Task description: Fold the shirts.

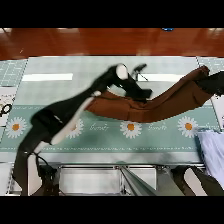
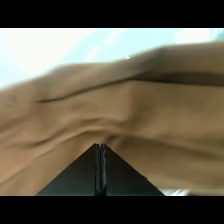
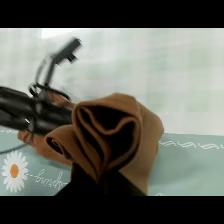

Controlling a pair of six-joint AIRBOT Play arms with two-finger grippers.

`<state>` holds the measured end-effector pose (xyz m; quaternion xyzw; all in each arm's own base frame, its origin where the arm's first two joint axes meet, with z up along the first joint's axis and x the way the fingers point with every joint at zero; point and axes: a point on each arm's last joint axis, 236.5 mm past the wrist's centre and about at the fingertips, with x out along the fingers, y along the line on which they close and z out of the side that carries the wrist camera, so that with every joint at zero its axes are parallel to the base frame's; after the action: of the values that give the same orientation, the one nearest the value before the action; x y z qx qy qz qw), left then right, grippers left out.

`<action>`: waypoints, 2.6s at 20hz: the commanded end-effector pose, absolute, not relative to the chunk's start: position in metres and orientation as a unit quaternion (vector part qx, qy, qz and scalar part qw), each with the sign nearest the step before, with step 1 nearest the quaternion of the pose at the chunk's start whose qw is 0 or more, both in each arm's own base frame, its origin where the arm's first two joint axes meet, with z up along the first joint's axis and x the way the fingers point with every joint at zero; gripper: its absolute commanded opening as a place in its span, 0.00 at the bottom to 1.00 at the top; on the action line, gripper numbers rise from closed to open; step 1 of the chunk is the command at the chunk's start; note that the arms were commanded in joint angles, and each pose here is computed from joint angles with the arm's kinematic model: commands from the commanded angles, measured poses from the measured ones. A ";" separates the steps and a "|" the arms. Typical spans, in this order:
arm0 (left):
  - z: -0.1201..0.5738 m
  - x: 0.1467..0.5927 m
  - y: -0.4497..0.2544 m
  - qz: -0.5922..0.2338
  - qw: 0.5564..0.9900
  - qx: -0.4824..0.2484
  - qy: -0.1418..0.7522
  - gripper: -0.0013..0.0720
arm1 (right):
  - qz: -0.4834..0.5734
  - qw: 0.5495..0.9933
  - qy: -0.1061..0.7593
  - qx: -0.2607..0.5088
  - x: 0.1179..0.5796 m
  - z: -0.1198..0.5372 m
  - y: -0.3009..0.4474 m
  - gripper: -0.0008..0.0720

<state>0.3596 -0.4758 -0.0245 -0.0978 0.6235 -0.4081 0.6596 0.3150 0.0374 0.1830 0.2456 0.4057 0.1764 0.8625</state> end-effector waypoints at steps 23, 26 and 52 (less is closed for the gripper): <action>0.087 0.281 -0.097 -0.087 0.866 -0.132 0.474 0.04 | 0.417 0.697 0.537 0.227 0.393 0.013 0.424 0.59; 0.082 0.295 -0.106 -0.098 0.869 -0.150 0.462 0.04 | 0.403 0.718 0.509 0.250 0.428 0.054 0.369 0.59; 0.030 0.262 -0.157 -0.148 0.821 -0.208 0.511 0.04 | 0.201 0.659 0.614 0.384 0.336 -0.104 0.192 0.59</action>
<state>0.2641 -0.1518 0.0315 -0.2099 0.5093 -0.1419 0.8225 0.3344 0.1633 -0.0912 0.3821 0.5937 0.1838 0.6840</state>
